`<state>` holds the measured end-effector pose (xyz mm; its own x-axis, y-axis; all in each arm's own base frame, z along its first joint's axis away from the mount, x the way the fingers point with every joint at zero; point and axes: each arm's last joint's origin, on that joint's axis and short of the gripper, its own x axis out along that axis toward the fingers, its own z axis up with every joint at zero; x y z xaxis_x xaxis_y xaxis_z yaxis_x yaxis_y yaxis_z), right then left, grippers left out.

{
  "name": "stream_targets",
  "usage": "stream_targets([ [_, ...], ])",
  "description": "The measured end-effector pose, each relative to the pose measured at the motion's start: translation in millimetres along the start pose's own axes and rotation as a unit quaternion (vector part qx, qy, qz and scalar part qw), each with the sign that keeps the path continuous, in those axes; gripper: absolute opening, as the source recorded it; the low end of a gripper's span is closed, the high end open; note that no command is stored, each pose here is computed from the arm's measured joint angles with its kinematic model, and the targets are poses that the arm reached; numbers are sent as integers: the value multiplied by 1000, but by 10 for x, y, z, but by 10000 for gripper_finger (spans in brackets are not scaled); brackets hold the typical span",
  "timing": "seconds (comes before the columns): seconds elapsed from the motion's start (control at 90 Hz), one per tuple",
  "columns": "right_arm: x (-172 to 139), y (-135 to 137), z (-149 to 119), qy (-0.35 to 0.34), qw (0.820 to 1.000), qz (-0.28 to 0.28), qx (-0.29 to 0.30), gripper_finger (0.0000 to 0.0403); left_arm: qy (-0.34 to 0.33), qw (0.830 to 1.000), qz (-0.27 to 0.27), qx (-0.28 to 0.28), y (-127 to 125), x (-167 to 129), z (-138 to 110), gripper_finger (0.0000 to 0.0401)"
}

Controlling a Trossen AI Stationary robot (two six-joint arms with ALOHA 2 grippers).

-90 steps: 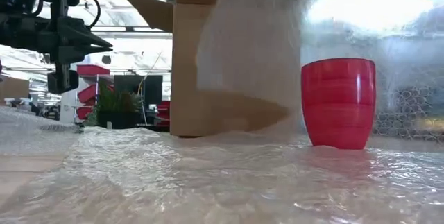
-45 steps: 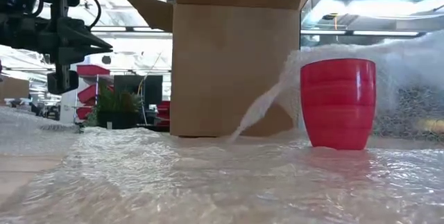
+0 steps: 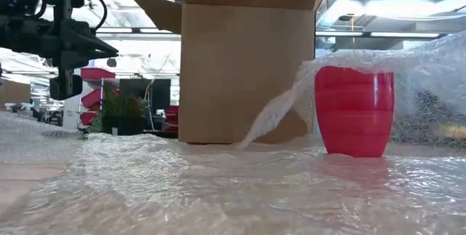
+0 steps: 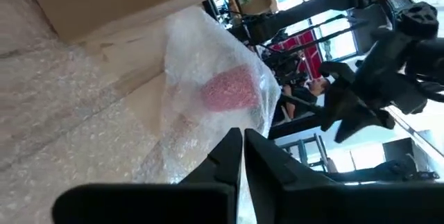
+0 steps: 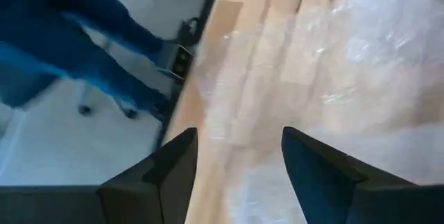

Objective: Wrap mug
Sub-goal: Wrap the red mug with bubble wrap

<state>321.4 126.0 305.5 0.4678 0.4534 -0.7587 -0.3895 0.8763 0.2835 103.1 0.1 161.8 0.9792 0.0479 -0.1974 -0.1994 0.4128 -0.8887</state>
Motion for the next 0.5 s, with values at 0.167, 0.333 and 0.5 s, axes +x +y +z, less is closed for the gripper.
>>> stream_targets([
  [0.167, 237, -111, -29, 34, 995, -24, -95, 213, 1, 1000, 1, -2, 2, 0, -1, 0],
  [0.333, 505, -287, -82, 76, 991, -36, -104, 255, 1, 1000, 1, -4, 3, 0, -2, 0],
  [0.5, 716, -356, -185, 132, 980, -85, -120, 275, 2, 1000, 2, -9, 4, 0, -2, 0],
])
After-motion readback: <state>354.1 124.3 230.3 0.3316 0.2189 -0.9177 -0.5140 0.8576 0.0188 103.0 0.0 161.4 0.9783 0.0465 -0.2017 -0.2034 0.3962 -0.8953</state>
